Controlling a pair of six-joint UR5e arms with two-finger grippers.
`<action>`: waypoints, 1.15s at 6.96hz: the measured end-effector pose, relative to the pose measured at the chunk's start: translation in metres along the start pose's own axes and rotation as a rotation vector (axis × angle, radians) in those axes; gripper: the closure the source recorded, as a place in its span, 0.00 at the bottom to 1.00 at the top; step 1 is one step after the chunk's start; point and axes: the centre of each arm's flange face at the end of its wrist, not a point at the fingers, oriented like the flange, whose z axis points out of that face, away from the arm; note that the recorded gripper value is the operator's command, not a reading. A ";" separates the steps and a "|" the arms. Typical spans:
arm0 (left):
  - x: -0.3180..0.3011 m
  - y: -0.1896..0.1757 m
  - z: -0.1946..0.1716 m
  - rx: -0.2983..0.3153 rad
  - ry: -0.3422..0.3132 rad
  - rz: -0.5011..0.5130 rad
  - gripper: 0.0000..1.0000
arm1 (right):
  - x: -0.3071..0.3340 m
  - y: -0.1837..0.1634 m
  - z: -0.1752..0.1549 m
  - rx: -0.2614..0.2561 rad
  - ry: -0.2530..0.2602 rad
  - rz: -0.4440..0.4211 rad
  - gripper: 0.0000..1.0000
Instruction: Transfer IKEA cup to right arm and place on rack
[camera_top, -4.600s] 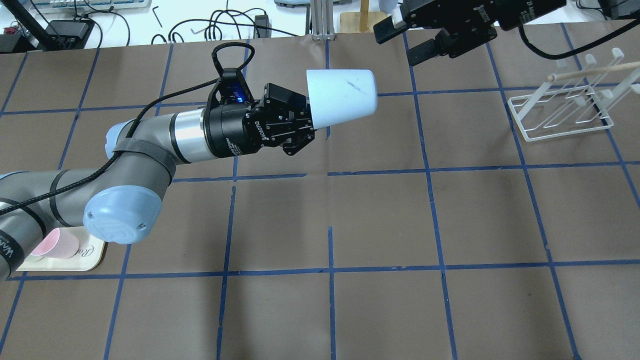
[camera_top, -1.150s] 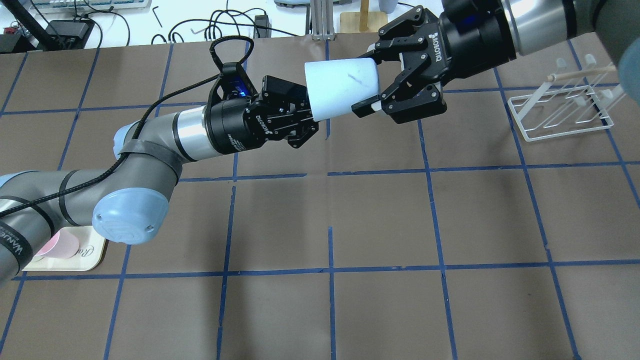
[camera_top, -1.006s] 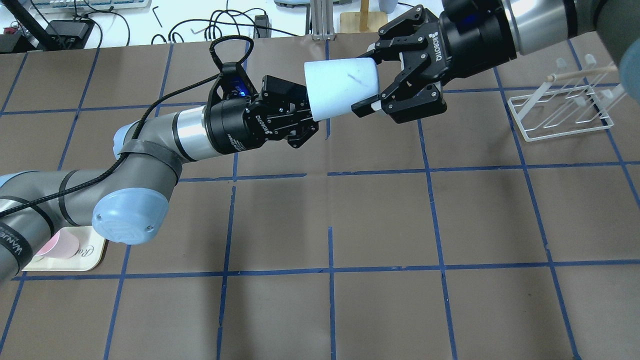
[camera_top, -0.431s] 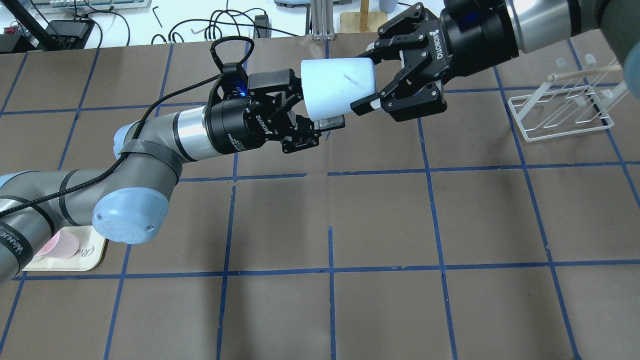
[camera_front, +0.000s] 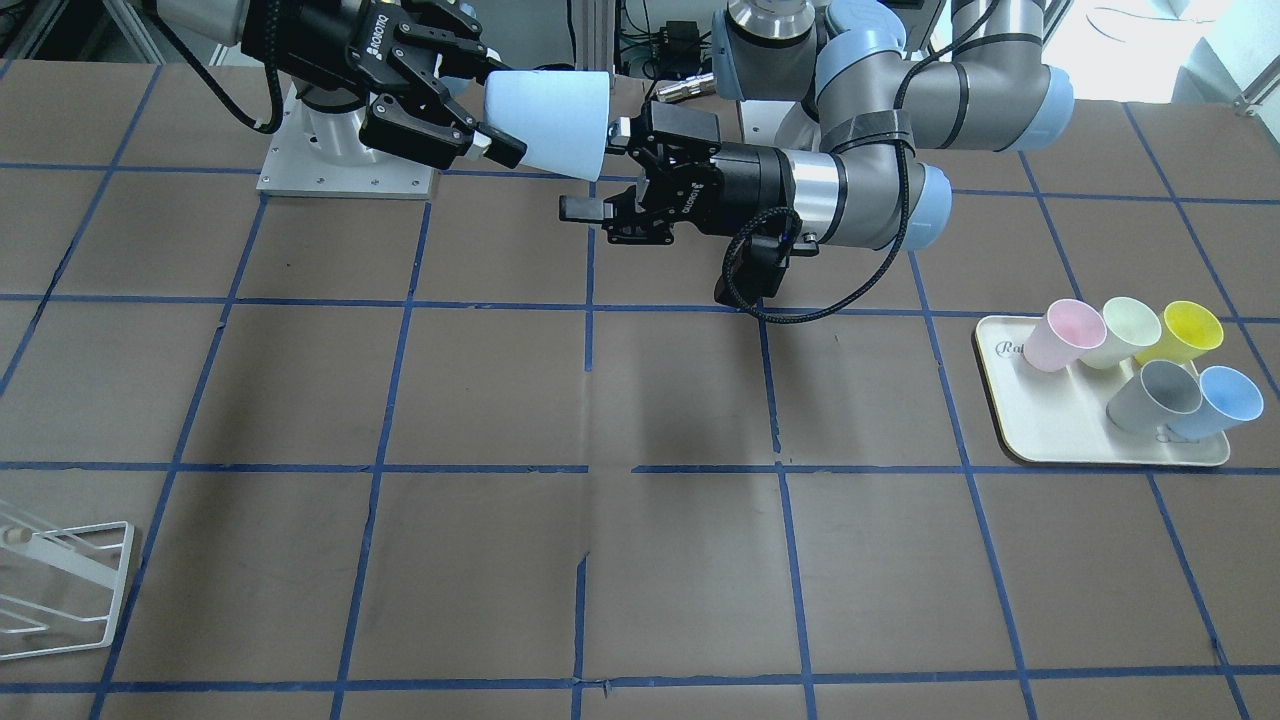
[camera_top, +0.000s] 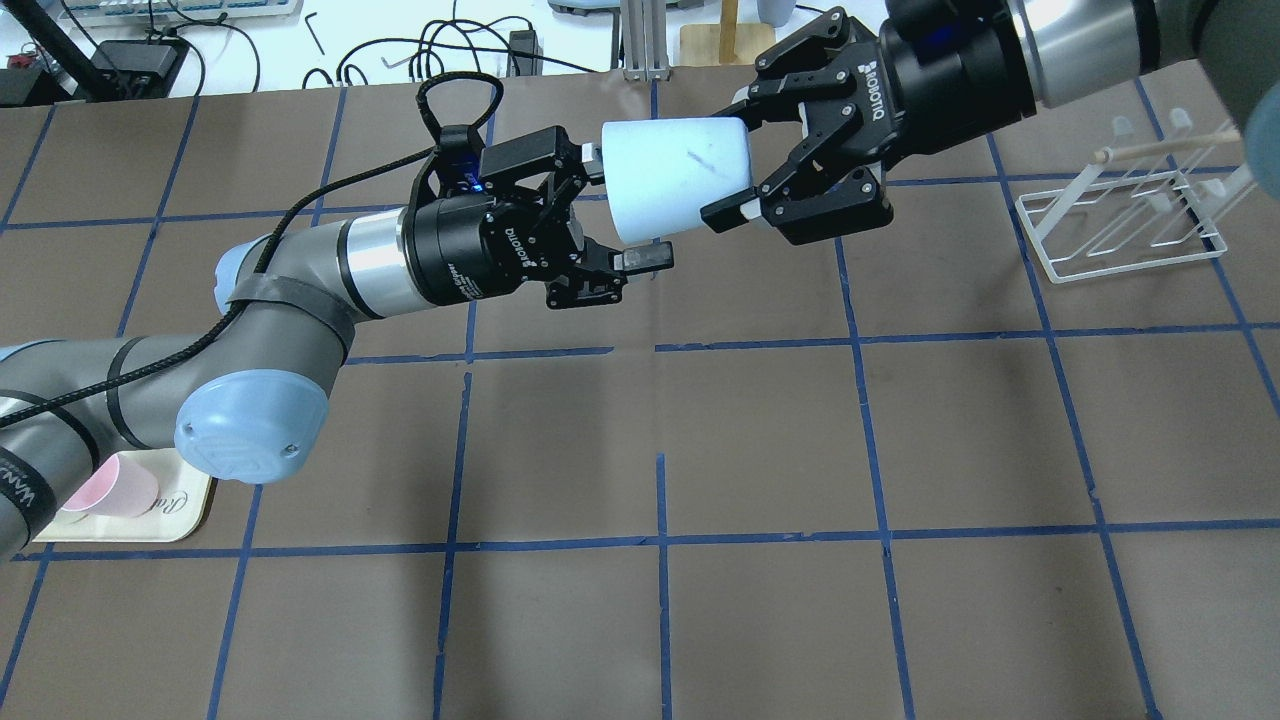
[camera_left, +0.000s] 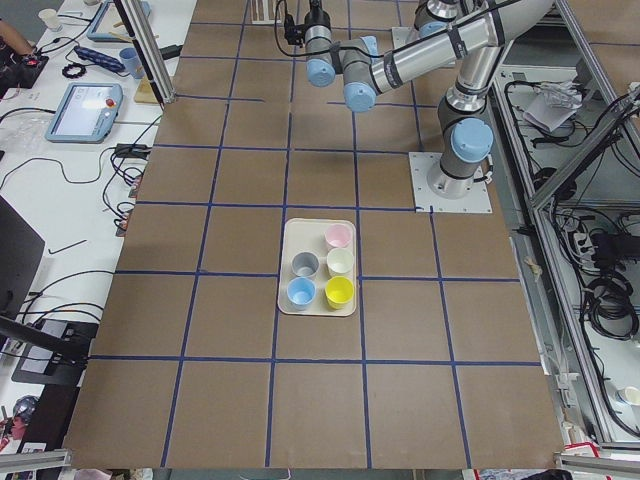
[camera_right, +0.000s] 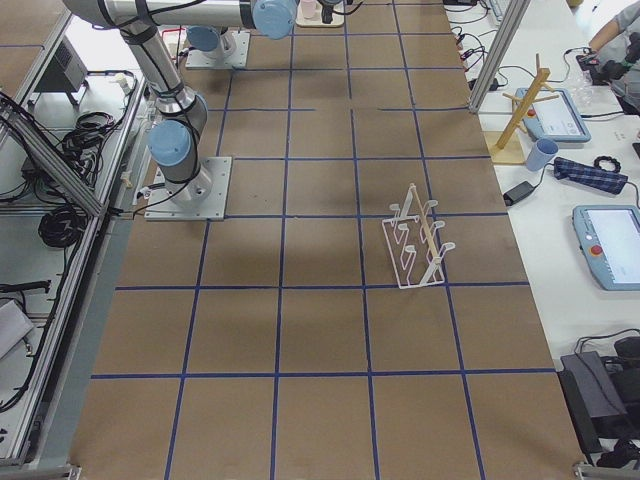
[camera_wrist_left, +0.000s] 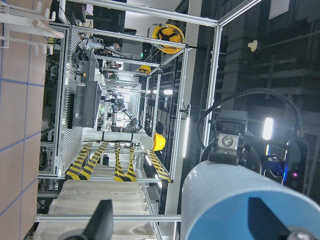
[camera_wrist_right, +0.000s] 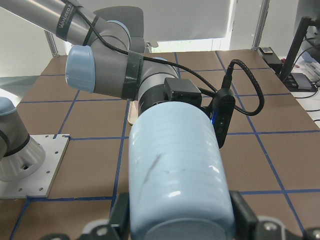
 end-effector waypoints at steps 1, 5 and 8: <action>-0.002 -0.005 -0.011 0.020 -0.044 -0.016 0.00 | 0.000 0.002 0.000 -0.004 0.000 0.002 0.78; -0.004 -0.022 -0.061 0.120 -0.213 -0.113 0.00 | 0.003 0.017 -0.011 -0.074 0.011 0.009 0.88; 0.016 -0.045 -0.099 0.187 -0.654 -0.060 0.00 | 0.016 0.060 -0.060 -0.270 0.071 0.077 0.86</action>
